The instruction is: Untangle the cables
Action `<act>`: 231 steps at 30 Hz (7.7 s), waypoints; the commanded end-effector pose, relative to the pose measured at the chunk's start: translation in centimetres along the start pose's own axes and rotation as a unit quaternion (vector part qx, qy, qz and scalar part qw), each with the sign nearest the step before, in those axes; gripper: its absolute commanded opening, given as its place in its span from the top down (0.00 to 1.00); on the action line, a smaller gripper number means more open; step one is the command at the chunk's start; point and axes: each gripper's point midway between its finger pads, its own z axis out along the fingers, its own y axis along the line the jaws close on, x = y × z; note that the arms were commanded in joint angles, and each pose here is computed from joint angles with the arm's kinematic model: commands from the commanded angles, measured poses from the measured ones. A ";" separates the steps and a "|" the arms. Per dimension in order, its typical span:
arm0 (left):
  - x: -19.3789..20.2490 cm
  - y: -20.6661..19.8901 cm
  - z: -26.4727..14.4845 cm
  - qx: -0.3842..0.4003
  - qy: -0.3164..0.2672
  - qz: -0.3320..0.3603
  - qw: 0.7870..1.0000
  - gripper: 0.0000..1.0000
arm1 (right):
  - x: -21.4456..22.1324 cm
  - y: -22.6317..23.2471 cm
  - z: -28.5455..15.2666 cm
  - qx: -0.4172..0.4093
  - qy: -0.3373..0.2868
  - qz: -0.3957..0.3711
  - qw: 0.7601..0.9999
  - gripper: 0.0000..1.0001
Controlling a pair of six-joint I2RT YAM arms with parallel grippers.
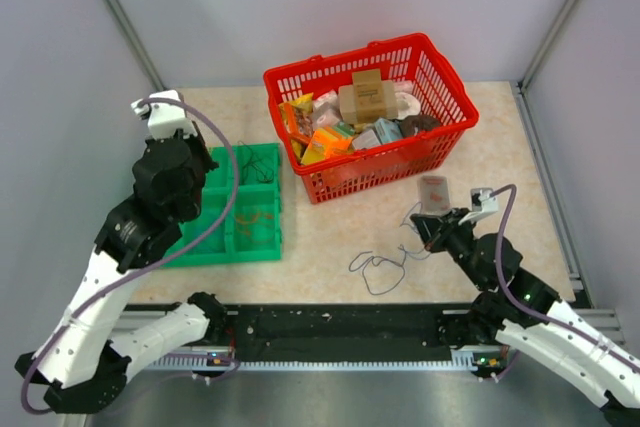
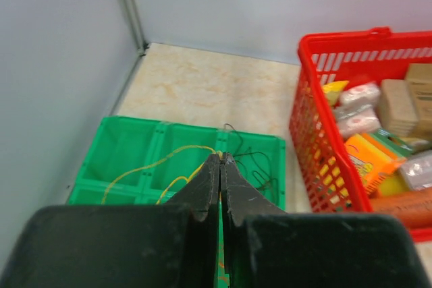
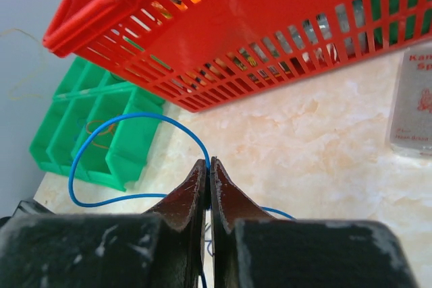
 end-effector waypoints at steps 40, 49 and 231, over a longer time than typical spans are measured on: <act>21.2 10.7 16.2 -0.259 0.245 -0.236 0.904 0.63 | -5.0 4.8 -2.3 -0.082 -0.024 -0.047 0.995 1.00; 18.9 9.4 13.6 -0.207 0.233 -0.247 0.918 0.16 | -4.4 7.2 -1.8 -0.124 0.023 -0.089 0.988 1.00; 8.3 -25.1 -8.4 0.498 0.066 -0.128 0.855 1.00 | -5.4 13.3 -0.8 -0.208 0.060 -0.003 0.976 0.82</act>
